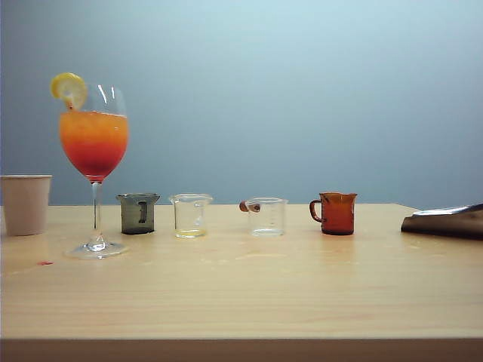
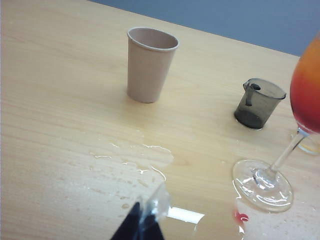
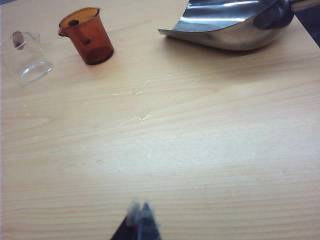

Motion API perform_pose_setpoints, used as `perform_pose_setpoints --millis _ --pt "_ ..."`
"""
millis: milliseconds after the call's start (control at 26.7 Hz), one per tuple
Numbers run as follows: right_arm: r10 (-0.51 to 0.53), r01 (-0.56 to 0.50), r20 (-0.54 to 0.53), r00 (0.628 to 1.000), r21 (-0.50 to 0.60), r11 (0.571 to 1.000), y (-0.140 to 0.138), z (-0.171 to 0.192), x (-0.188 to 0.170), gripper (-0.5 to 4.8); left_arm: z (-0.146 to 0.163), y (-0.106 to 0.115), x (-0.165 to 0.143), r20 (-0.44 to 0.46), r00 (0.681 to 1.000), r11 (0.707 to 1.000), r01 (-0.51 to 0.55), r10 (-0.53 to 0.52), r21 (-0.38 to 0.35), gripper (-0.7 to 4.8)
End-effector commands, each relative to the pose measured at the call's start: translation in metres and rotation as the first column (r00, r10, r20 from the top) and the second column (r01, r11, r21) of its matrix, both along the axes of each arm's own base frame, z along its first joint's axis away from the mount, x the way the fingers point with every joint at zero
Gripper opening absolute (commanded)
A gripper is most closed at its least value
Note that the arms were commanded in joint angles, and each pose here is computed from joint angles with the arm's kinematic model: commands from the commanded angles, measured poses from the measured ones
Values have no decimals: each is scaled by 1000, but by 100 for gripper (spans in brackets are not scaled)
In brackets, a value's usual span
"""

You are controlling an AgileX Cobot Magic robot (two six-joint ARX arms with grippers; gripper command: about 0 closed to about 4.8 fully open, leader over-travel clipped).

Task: Pick up the lemon slice from the paper cup on the left and carefully insert it into the rim of the goblet.

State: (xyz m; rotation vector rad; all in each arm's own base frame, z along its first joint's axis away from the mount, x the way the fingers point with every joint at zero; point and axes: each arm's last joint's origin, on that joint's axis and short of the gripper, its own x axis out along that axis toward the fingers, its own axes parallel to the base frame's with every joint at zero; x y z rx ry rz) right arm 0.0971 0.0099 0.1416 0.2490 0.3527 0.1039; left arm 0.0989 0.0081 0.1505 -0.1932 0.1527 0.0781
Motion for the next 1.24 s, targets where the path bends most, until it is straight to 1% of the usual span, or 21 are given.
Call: perform_pose_setpoints --millis 38,113,188,300,450,600,638,788,1238 --pt "-11 11 40 999 5 1000 -1 3 -1 -1 2 0 0 15 1000 1000 3 -3 -2 -5" --pt "-12 11 102 995 11 1000 -1 6 -1 -1 2 0 0 15 1000 1000 3 -3 -3 -5" --pt "-15 12 197 980 19 1000 -1 9 -1 -1 2 0 0 15 1000 1000 3 -3 -3 -5" --pt "-18 13 239 971 23 1000 -2 13 0 0 2 0 0 14 1000 1000 3 -3 -2 -5" --pt "-37 33 229 973 23 999 -4 12 0 -1 5 0 -3 49 999 1000 3 -3 1 -5" --pt "-106 104 227 968 23 994 -11 12 0 -1 4 0 -3 45 999 1000 0 0 1 -5" --pt "-138 136 228 964 23 990 -14 12 0 0 4 0 -3 45 999 1000 0 0 1 -5" --pt "-187 186 226 956 23 982 -19 12 0 -1 4 0 -3 45 999 1000 -1 1 1 -5" --pt "-194 194 224 955 22 981 -19 12 0 -1 4 0 -3 45 999 1000 -1 1 1 -5"
